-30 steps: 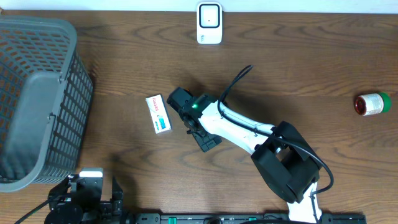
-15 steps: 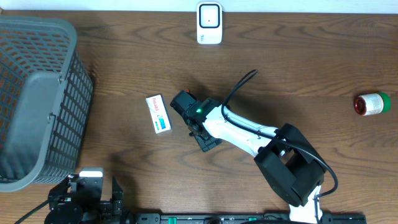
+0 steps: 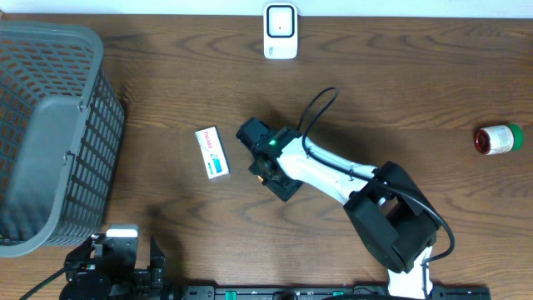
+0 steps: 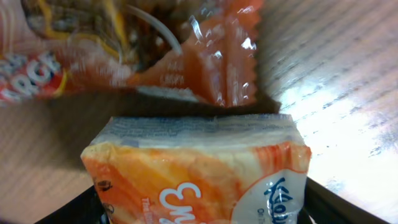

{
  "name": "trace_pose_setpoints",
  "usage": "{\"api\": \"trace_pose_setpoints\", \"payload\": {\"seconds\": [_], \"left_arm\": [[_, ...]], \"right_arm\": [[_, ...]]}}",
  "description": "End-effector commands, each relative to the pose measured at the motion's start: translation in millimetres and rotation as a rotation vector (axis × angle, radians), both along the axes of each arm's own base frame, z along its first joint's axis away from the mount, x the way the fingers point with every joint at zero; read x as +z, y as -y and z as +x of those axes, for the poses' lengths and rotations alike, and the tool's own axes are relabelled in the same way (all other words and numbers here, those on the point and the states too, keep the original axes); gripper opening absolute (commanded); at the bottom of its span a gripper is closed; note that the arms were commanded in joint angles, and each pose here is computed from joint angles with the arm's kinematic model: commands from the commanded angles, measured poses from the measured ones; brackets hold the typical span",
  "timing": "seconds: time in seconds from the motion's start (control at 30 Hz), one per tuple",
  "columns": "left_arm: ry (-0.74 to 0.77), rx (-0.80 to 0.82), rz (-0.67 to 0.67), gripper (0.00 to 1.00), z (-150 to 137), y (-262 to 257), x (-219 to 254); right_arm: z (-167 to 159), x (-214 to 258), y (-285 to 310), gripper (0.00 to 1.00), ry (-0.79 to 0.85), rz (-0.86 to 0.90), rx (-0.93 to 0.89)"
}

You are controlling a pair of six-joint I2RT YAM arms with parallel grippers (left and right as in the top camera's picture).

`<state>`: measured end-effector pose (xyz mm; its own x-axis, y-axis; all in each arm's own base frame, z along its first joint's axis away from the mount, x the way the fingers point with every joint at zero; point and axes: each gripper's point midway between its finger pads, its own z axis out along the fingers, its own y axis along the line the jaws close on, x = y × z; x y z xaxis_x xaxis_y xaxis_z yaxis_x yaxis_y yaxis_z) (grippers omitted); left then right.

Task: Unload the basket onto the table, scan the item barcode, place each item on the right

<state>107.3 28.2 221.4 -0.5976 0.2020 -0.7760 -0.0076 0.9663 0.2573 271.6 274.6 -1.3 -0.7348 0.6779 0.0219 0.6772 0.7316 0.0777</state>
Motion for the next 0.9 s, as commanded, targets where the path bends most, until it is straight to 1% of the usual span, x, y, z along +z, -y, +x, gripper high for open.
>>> {"api": "trace_pose_setpoints", "payload": {"seconds": [0.0, 0.03, 0.17, 0.3, 0.5, 0.63, 0.73, 0.77, 0.87], "left_arm": [[0.010, -0.009, -0.005, 0.99, -0.7, 1.5, 2.0], [0.010, -0.009, -0.005, 0.99, -0.7, 1.5, 2.0], [0.010, -0.009, -0.005, 0.99, -0.7, 1.5, 2.0], [0.010, -0.009, -0.005, 0.99, -0.8, 1.5, 2.0], [0.011, -0.009, -0.005, 0.99, -0.7, 1.5, 2.0], [0.011, -0.009, -0.005, 0.99, -0.7, 1.5, 2.0], [0.011, -0.009, -0.005, 0.99, -0.7, 1.5, 2.0], [0.010, -0.009, -0.005, 0.99, -0.8, 1.5, 2.0], [0.010, -0.009, -0.005, 0.99, -0.7, 1.5, 1.9]], "right_arm": [[-10.6, -15.3, 9.3, 0.72, -0.124, 0.077, 0.191], [-11.5, -14.1, 8.3, 0.71, -0.142, 0.108, 0.207], [-12.4, 0.1, 0.8, 0.67, -0.231, 0.342, 0.293], [-8.8, 11.4, 2.3, 0.64, -0.255, 0.473, 0.329], [-9.3, 29.7, -2.9, 0.65, -0.289, 0.643, 0.343], [-5.9, 31.9, -1.6, 0.64, -0.286, 0.664, 0.332], [6.4, 34.9, -5.9, 0.58, -0.232, 0.674, 0.351], [14.5, 41.6, -8.9, 0.54, -0.198, 0.685, 0.377], [35.2, 70.9, -19.2, 0.55, -0.114, 0.706, 0.434]]}}
